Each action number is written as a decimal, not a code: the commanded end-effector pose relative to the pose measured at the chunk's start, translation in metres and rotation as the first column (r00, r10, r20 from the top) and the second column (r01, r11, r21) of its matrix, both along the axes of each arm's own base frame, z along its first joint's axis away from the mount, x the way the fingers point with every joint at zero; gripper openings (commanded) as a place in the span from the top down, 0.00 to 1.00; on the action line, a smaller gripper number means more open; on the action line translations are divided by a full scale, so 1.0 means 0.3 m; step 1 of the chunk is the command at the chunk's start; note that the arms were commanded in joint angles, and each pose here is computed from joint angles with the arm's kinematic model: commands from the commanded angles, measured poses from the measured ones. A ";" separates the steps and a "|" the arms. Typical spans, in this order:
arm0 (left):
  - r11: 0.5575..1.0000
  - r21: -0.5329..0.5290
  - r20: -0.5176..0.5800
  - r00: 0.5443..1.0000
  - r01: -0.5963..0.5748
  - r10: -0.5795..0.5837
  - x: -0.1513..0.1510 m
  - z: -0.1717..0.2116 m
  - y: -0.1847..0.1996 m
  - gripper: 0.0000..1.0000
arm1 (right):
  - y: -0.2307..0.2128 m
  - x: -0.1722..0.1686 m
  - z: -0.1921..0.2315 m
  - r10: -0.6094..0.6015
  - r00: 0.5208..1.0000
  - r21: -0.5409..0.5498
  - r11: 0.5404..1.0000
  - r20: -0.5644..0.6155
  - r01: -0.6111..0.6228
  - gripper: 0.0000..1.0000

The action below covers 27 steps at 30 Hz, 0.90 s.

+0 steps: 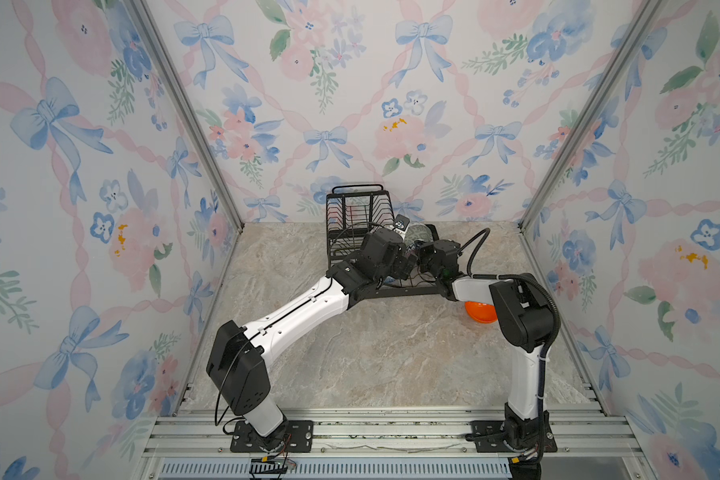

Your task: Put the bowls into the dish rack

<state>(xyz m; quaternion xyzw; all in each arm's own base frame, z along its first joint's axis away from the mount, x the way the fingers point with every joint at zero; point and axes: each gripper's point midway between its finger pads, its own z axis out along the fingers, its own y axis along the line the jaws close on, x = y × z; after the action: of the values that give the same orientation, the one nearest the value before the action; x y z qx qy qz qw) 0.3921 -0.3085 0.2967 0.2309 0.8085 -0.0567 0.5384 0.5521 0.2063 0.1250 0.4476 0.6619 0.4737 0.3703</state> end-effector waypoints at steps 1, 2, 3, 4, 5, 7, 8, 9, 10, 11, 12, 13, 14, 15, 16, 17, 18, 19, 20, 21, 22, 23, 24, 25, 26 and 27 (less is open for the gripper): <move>1.000 -0.011 0.014 1.000 -0.008 0.008 -0.012 0.029 0.016 0.02 | 0.009 -0.020 -0.098 0.021 0.996 -0.047 0.999 -0.083 -0.025 0.74; 1.000 -0.012 0.014 1.000 -0.009 0.009 -0.011 0.030 0.017 0.02 | 0.009 -0.018 -0.095 0.022 0.997 -0.045 0.999 -0.080 -0.026 0.73; 1.000 -0.011 0.014 1.000 -0.007 0.007 -0.012 0.031 0.017 0.02 | 0.010 -0.017 -0.095 0.025 0.997 -0.047 0.999 -0.078 -0.028 0.72; 1.000 -0.013 0.015 1.000 -0.007 0.007 -0.012 0.032 0.017 0.02 | 0.008 -0.016 -0.095 0.025 0.997 -0.050 0.998 -0.079 -0.029 0.70; 1.000 -0.010 0.015 1.000 -0.007 0.007 -0.012 0.032 0.019 0.02 | 0.009 -0.014 -0.093 0.028 0.997 -0.052 0.998 -0.078 -0.032 0.69; 1.000 -0.010 0.015 1.000 -0.008 0.008 -0.012 0.031 0.021 0.02 | 0.011 -0.013 -0.091 0.033 0.997 -0.056 0.998 -0.076 -0.037 0.67; 1.000 -0.010 0.015 1.000 -0.008 0.008 -0.011 0.031 0.023 0.02 | 0.012 -0.012 -0.088 0.035 0.997 -0.058 0.998 -0.074 -0.039 0.66; 1.000 -0.010 0.013 1.000 -0.008 0.009 -0.011 0.028 0.022 0.02 | 0.014 -0.011 -0.084 0.037 0.997 -0.060 0.997 -0.072 -0.042 0.65; 1.000 -0.012 0.012 1.000 -0.008 0.009 -0.011 0.029 0.023 0.02 | 0.016 -0.011 -0.080 0.042 0.997 -0.058 0.997 -0.070 -0.046 0.64; 1.000 -0.013 0.010 1.000 -0.008 0.008 -0.010 0.025 0.020 0.02 | 0.018 -0.010 -0.076 0.046 0.997 -0.060 0.997 -0.066 -0.050 0.63; 1.000 -0.015 0.009 1.000 -0.006 0.006 -0.011 0.027 0.019 0.02 | 0.020 -0.008 -0.070 0.052 0.997 -0.062 0.997 -0.063 -0.056 0.62; 1.000 -0.016 0.009 1.000 -0.007 0.007 -0.010 0.026 0.018 0.02 | 0.020 -0.007 -0.069 0.057 0.997 -0.065 0.996 -0.061 -0.061 0.62; 1.000 -0.013 0.007 1.000 -0.005 0.005 -0.010 0.022 0.017 0.02 | 0.021 -0.008 -0.066 0.060 0.996 -0.069 0.996 -0.059 -0.064 0.60; 1.000 -0.014 0.006 1.000 -0.005 0.005 -0.010 0.022 0.017 0.02 | 0.019 -0.008 -0.061 0.061 0.997 -0.074 0.995 -0.056 -0.065 0.58; 1.000 -0.013 0.006 1.000 -0.005 0.005 -0.010 0.021 0.017 0.02 | 0.019 -0.007 -0.055 0.063 0.997 -0.077 0.995 -0.052 -0.067 0.57; 1.000 -0.015 0.007 1.000 -0.005 0.005 -0.010 0.023 0.016 0.02 | 0.020 -0.008 -0.052 0.065 0.997 -0.082 0.994 -0.052 -0.069 0.55; 1.000 -0.013 0.007 1.000 -0.006 0.006 -0.009 0.022 0.016 0.02 | 0.018 -0.006 -0.046 0.066 0.997 -0.086 0.994 -0.050 -0.070 0.54; 1.000 -0.014 0.007 1.000 -0.005 0.005 -0.009 0.022 0.016 0.02 | 0.017 -0.005 -0.042 0.066 0.997 -0.087 0.994 -0.048 -0.070 0.54; 1.000 -0.013 0.008 1.000 -0.004 0.005 -0.009 0.023 0.016 0.02 | 0.016 -0.003 -0.040 0.067 0.997 -0.087 0.994 -0.049 -0.071 0.53; 1.000 -0.012 0.007 1.000 -0.005 0.005 -0.009 0.021 0.016 0.02 | 0.015 -0.001 -0.038 0.067 0.996 -0.081 0.994 -0.050 -0.071 0.53; 1.000 -0.014 0.006 1.000 -0.006 0.006 -0.008 0.020 0.017 0.02 | 0.012 0.000 -0.037 0.065 0.997 -0.077 0.995 -0.050 -0.069 0.52; 1.000 -0.013 0.004 1.000 -0.004 0.004 -0.009 0.018 0.015 0.02 | 0.011 0.001 -0.036 0.064 0.997 -0.076 0.995 -0.050 -0.068 0.51; 1.000 -0.016 0.005 1.000 -0.003 0.004 -0.010 0.021 0.015 0.02 | 0.007 0.002 -0.032 0.062 0.997 -0.078 0.995 -0.048 -0.066 0.51; 1.000 -0.016 0.004 1.000 -0.004 0.004 -0.010 0.020 0.015 0.02 | 0.003 0.003 -0.031 0.061 0.997 -0.078 0.995 -0.048 -0.065 0.50; 1.000 -0.016 0.004 1.000 -0.004 0.004 -0.010 0.020 0.015 0.02 | 0.005 0.003 -0.027 0.064 0.997 -0.079 0.995 -0.048 -0.067 0.49; 1.000 -0.017 0.005 1.000 -0.003 0.004 -0.011 0.021 0.016 0.02 | 0.001 0.004 -0.025 0.063 0.997 -0.082 0.994 -0.046 -0.067 0.49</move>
<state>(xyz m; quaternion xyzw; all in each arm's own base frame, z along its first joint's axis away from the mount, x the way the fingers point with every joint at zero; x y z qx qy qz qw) 0.3921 -0.3085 0.2966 0.2312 0.8085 -0.0567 0.5382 0.5493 0.2095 0.1136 0.4257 0.6978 0.4536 0.3550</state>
